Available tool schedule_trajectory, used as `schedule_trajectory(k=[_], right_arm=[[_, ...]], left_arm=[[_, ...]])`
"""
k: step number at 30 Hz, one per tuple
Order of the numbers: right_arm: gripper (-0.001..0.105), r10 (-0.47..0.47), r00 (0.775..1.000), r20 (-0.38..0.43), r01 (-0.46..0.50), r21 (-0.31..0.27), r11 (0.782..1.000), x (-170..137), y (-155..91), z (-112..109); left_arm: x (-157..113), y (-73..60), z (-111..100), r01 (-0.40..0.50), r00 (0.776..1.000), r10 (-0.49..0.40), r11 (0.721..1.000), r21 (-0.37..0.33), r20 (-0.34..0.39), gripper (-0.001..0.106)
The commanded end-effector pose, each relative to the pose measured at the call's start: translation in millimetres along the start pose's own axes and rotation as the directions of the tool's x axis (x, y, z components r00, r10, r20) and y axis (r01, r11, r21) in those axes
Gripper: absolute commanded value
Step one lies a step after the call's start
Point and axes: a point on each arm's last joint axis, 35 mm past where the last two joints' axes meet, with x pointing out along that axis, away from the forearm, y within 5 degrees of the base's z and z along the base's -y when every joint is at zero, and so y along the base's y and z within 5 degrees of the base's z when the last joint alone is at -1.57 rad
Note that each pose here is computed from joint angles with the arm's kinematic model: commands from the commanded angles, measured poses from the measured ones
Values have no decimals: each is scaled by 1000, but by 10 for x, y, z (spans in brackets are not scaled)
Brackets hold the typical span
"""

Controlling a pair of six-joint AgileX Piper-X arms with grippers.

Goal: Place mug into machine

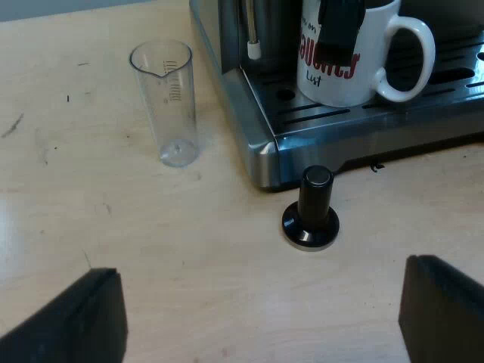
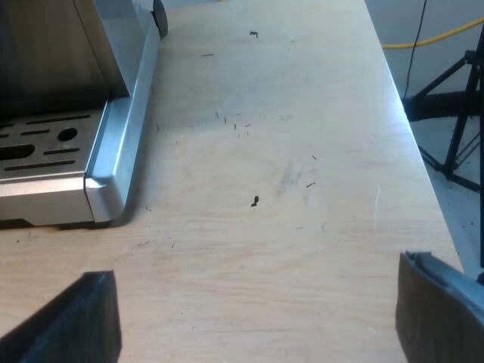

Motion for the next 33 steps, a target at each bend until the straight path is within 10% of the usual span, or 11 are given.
schedule_trajectory(k=[1, 33], right_arm=[[76, 2, 1000, 2, -2, -2, 1000, 9, -5, 24], [76, 23, 1000, 6, -23, -12, 1000, 8, 1, 25]], left_arm=[[9, 0, 28, 2, 1000, -2, 1000, 6, 2, 81], [8, -11, 25, 38, 999, -38, 999, 23, -7, 81]])
